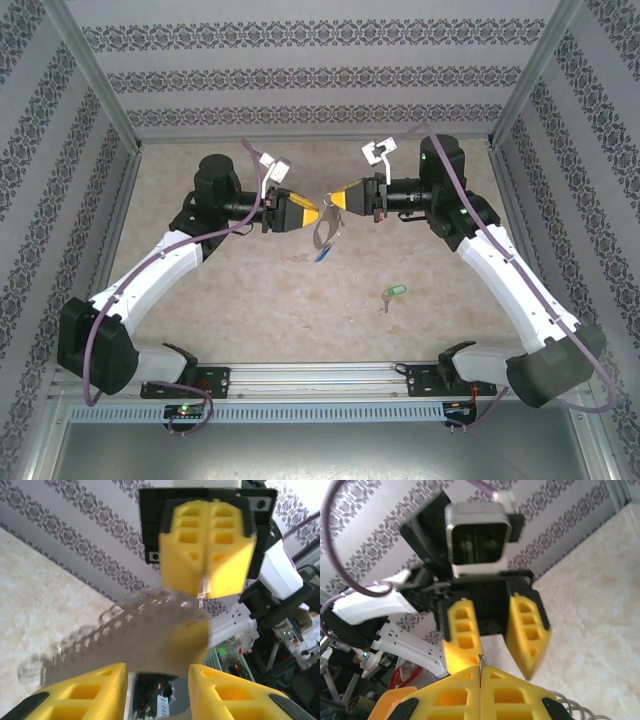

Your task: Put the keys on the keyring

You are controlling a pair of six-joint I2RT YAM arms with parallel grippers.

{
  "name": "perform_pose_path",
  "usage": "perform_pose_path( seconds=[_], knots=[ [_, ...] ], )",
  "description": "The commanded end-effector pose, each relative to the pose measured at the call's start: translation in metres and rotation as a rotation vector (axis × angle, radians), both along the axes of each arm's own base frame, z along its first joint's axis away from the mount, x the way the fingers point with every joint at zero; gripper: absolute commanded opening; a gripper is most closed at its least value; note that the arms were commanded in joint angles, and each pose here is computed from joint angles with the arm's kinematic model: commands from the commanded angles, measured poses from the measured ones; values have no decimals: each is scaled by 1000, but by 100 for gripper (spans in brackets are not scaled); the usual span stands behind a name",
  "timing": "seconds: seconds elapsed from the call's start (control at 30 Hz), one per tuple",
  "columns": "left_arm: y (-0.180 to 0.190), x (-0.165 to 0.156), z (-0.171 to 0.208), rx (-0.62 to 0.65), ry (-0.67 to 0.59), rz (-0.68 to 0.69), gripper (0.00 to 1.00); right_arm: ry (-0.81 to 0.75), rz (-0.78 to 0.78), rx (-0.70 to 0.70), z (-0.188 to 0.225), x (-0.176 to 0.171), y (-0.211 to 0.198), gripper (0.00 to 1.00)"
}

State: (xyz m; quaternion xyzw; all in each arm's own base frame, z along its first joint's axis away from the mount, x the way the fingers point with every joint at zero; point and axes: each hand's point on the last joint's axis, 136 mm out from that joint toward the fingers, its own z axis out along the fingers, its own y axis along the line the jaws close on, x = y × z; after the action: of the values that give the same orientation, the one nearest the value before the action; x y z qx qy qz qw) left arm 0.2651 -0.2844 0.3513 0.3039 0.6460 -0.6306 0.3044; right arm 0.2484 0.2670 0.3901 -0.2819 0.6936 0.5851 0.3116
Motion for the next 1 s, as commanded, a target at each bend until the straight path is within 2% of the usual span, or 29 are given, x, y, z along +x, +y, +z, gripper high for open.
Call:
perform_pose_path(
  seconds=[0.0, 0.2, 0.47, 0.97],
  knots=[
    [4, 3, 56, -182, -108, 24, 37, -75, -26, 106, 31, 1, 0, 0],
    [6, 10, 71, -225, -145, 72, 37, -85, -66, 145, 33, 2, 2, 0],
    [6, 12, 80, -249, -150, 65, 33, -96, -170, 242, 41, 16, -3, 0],
    [1, 26, 83, -287, -138, 69, 30, -98, -182, 293, 38, 15, 4, 0]
  ],
)
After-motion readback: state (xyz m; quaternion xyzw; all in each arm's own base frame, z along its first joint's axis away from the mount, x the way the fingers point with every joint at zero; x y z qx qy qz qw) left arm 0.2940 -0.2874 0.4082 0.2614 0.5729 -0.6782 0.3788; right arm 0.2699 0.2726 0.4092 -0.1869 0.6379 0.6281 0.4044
